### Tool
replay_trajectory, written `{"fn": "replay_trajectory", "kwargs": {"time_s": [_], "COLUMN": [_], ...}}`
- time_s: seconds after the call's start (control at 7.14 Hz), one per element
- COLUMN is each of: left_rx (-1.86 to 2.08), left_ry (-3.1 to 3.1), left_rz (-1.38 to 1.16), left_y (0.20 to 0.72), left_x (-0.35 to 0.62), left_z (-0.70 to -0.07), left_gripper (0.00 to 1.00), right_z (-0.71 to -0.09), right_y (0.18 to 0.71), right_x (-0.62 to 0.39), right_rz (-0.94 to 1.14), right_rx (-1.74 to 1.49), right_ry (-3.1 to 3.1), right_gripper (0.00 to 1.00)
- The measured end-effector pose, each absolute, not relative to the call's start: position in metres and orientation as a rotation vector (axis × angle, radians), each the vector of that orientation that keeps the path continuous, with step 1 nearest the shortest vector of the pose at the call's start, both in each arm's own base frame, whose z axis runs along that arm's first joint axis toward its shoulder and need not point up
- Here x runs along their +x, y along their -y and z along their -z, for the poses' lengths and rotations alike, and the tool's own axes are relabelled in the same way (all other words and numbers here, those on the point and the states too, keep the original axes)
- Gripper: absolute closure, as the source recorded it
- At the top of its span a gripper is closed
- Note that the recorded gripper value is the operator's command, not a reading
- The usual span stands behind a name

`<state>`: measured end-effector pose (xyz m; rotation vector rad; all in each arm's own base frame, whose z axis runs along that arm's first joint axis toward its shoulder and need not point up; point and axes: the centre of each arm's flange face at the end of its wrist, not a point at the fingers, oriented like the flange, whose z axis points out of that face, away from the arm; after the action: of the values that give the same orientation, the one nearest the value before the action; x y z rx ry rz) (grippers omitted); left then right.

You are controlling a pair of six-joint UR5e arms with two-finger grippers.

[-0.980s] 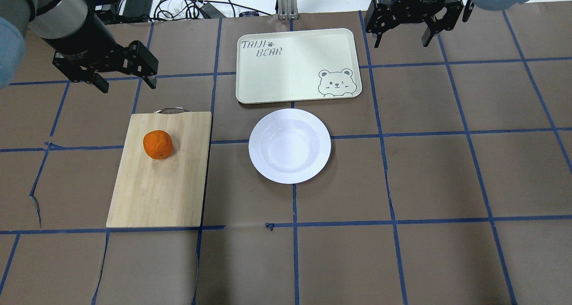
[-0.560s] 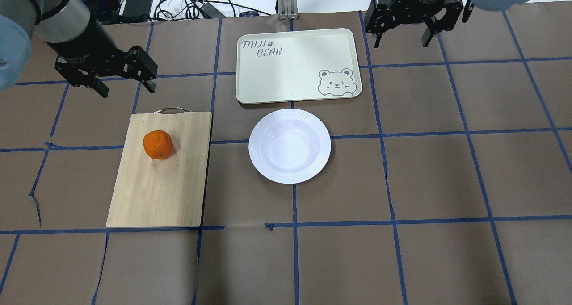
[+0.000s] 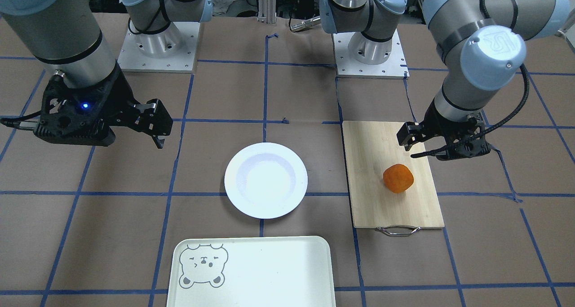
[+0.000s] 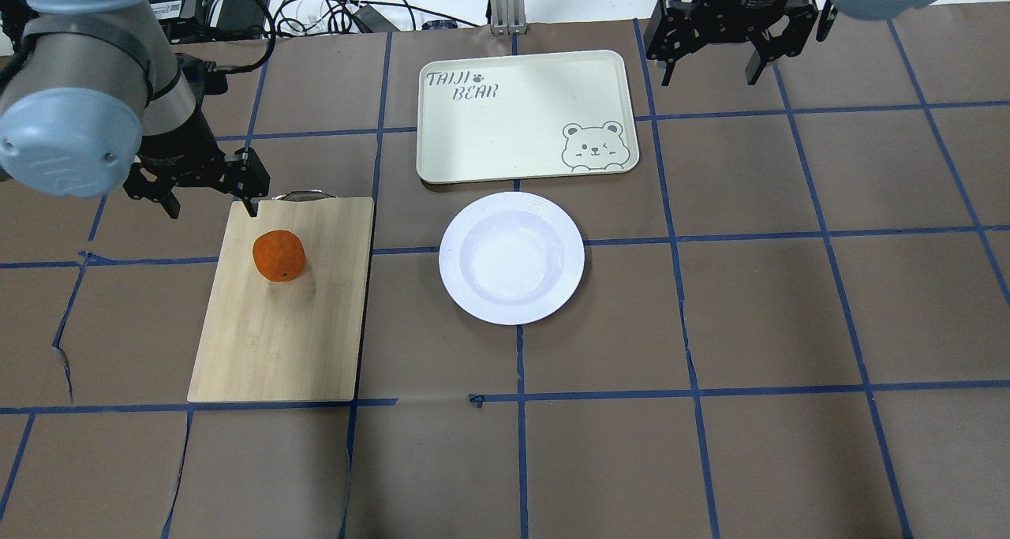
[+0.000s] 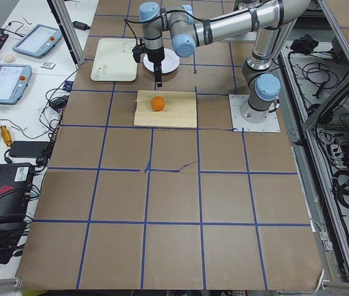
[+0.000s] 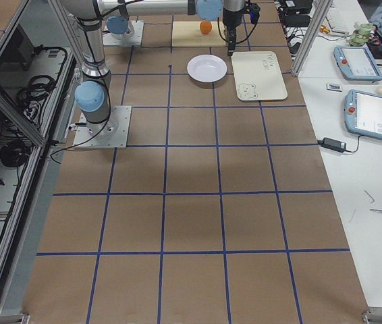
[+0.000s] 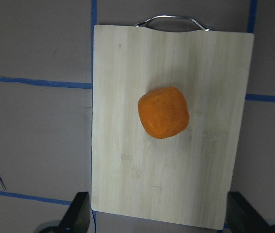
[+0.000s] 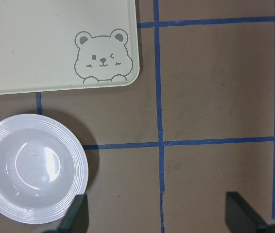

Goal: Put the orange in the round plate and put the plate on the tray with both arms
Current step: 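Lower the left gripper over the orange on the cutting board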

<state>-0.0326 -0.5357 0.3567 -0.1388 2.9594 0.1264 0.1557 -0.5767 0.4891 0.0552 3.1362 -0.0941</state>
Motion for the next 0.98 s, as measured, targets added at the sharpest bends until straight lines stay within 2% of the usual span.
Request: {"fn": "replay_trajectory", "kwargs": {"time_s": [0.56,0.98], "left_rx": [-0.496,-0.576], "left_ry": [-2.961,-3.026], "left_rz": [-0.130,-0.206], "left_y": [0.564,0.574], "left_x": [-0.026,-0.018], "left_z": [-0.295,-0.256], "left_gripper": [0.00,0.00], "right_z": [-0.490,-0.490], "right_y": [0.577,0.577], "right_x": [0.156,0.155], "right_rz": [0.099,0.101], "right_rx": [0.058,0.058], "right_ry": [-3.135,-3.136], "right_gripper": [0.00,0.00]}}
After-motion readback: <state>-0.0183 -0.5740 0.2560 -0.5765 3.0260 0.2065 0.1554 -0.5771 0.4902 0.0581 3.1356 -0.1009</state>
